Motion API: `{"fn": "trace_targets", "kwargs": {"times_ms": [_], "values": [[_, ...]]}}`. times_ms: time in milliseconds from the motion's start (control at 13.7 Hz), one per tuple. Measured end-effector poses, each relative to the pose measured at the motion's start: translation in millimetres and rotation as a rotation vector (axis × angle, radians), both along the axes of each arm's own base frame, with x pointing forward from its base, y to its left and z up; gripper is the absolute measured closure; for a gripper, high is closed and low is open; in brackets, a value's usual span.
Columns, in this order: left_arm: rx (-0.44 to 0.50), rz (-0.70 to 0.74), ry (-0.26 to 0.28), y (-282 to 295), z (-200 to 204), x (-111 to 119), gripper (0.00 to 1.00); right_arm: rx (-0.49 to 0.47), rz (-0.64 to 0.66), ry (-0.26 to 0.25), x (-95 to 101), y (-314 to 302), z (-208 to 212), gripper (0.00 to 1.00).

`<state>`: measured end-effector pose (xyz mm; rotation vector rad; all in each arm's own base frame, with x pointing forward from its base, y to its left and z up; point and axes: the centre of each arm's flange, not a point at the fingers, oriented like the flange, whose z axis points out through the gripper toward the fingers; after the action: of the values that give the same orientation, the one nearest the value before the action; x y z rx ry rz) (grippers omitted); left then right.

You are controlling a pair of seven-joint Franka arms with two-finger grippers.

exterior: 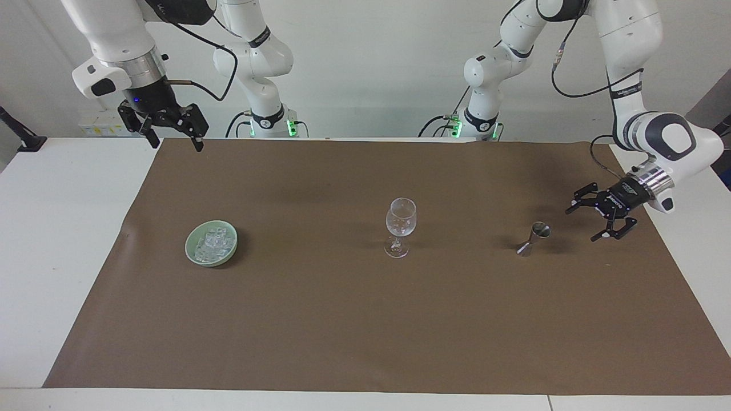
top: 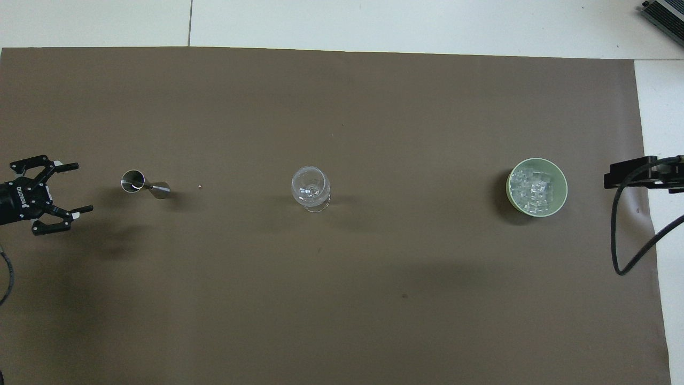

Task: Pour wine and add ice with both arms
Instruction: 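Move the left gripper toward the silver jigger, then close the left gripper on the silver jigger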

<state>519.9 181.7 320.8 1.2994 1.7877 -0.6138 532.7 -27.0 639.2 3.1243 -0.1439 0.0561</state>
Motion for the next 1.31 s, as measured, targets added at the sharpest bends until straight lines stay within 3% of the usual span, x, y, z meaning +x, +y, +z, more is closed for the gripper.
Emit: {"fn": "trace_targets", "kwargs": {"times_ms": [218,728,1310], "values": [[-0.032,0.049,-0.02,-26,-21,-24,0.0,0.0,0.0,0.0,0.0,0,0,0.0],[-0.105,0.234,-0.031,-62,-59,-53,0.0,0.0,0.0,0.0,0.0,0,0,0.0],[-0.203,0.442,-0.028,-109,-71,-50,0.0,0.0,0.0,0.0,0.0,0,0,0.0]]}}
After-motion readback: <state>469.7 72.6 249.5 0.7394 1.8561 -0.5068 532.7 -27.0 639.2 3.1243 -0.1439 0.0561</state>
